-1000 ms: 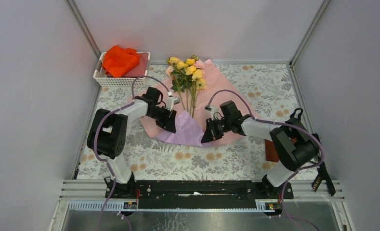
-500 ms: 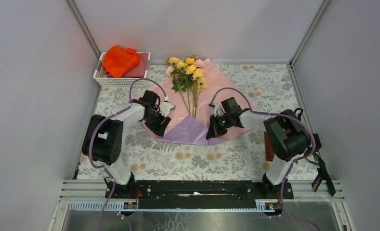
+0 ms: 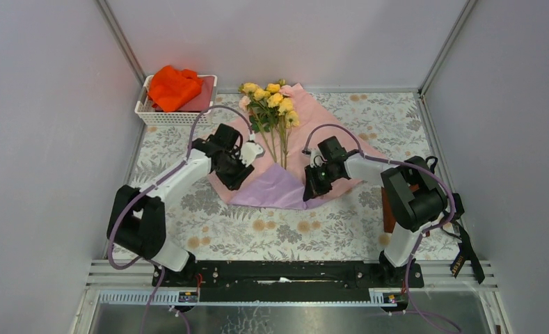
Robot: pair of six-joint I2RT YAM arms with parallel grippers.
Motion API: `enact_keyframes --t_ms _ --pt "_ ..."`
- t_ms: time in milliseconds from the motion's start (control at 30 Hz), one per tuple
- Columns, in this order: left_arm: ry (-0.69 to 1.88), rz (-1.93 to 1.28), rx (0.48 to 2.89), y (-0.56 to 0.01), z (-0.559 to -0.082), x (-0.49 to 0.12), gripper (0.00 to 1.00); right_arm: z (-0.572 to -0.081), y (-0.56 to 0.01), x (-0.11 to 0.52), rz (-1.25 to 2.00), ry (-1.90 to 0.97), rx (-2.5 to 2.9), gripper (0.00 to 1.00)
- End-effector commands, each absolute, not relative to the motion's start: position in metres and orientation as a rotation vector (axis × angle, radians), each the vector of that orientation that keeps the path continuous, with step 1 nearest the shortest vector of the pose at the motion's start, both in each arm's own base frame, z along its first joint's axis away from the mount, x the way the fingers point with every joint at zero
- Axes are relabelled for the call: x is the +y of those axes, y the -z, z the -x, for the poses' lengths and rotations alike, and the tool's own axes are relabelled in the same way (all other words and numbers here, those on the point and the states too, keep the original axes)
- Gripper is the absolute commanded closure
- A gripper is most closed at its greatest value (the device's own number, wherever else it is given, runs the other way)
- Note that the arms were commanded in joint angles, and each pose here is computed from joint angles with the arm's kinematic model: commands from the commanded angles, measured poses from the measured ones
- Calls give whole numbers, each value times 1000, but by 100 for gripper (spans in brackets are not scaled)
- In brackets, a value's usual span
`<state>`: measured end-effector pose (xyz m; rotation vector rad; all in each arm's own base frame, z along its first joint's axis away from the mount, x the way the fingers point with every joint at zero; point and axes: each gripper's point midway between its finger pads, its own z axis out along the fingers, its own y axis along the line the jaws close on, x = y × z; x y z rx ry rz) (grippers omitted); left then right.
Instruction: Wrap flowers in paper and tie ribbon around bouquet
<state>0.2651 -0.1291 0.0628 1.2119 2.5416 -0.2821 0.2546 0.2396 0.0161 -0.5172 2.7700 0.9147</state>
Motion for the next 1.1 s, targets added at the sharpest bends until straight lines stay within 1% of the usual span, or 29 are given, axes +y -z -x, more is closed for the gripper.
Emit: enact_keyframes --t_ms 0,67,133,167,267,400,467,533,567,633,667,733,800,867,933,1067 --pt "366 -1295 2421 -90 -268 -167 52 -255 -21 236 492 -898 2798 93" --pt "396 -1355 2400 -72 -261 -185 57 -255 -20 233 468 -877 2810 92" --pt "401 -1345 2387 -55 -267 -198 60 -255 -19 230 445 -847 2819 87" --pt "404 -1341 2403 -46 -269 -200 61 -256 -18 228 435 -821 2824 84" --pt "362 -1342 2464 -26 -273 -198 65 -258 -22 219 412 -739 2836 79" --pt "361 -1362 2503 -9 -261 -190 66 -264 -37 195 351 -587 2800 69" --pt "385 -1366 2517 -5 -254 -189 66 -269 -45 177 311 -444 2788 67" --pt "405 -1359 2526 -4 -248 -188 66 -274 -56 165 278 -322 2760 69" --pt "412 -1357 2526 -3 -246 -188 66 -276 -63 165 292 -281 2724 71" --pt "422 -1355 2525 -2 -243 -188 66 -273 -78 187 401 -286 2639 78" --pt "426 -1354 2526 -2 -242 -188 66 -269 -85 207 445 -384 2604 82" --pt "431 -1356 2527 -2 -241 -187 66 -256 -99 255 458 -766 2529 89" --pt "430 -1357 2527 -2 -241 -187 66 -250 -104 286 401 -1029 2462 96" --pt "430 -1359 2529 -3 -241 -187 66 -247 -92 299 387 -1147 2473 100" --pt "421 -1364 2534 -3 -240 -185 66 -239 -70 301 376 -1183 2554 100" --pt "369 -1388 2536 0 -236 -175 65 -233 -26 259 216 -1058 2711 100"
